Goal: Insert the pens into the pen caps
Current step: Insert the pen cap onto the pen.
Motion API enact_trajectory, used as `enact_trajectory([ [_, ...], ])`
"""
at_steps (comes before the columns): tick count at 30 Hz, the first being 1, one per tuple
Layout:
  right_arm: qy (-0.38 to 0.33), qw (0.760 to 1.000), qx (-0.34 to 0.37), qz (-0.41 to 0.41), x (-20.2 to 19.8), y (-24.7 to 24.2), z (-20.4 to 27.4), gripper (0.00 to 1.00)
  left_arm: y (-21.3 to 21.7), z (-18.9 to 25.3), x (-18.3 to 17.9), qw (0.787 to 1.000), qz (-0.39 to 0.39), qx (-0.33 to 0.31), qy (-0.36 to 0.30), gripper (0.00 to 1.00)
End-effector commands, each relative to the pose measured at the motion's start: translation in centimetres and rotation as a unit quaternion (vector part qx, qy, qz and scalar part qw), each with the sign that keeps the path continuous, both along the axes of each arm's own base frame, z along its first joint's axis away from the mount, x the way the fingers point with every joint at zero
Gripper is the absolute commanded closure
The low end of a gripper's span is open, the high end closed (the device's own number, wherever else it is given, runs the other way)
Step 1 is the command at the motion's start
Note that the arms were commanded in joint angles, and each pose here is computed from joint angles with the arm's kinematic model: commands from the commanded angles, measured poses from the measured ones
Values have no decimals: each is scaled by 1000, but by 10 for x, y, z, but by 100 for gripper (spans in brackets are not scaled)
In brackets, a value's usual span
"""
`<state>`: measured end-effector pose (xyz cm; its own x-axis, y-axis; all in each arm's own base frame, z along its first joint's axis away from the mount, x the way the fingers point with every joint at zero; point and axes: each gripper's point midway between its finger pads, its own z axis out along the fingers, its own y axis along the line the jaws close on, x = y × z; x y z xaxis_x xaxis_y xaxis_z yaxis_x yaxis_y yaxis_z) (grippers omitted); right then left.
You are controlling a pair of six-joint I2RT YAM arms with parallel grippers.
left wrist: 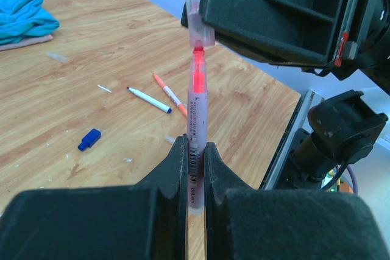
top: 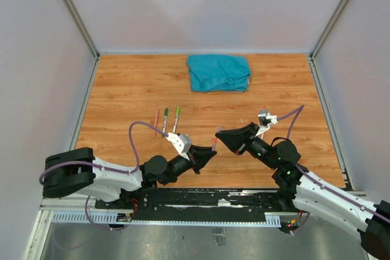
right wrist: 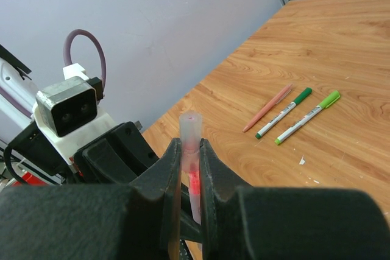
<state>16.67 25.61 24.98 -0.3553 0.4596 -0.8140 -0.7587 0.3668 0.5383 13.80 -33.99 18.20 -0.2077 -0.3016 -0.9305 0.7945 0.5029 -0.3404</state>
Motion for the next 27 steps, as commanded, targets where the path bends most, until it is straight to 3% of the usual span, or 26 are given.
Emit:
enact_trajectory([
  [1, -6, 1000, -9, -18, 7, -4, -9, 99, -4, 25, 0, 999, 1, -38, -14, 99],
  [16, -22, 1000, -18, -3, 3, -1, -27, 99, -5, 24, 3, 999, 7, -36, -10, 99],
  [27, -20, 999, -36, 17, -4, 1, -53, 89, -4, 24, 4, 999, 12, -37, -7, 99],
])
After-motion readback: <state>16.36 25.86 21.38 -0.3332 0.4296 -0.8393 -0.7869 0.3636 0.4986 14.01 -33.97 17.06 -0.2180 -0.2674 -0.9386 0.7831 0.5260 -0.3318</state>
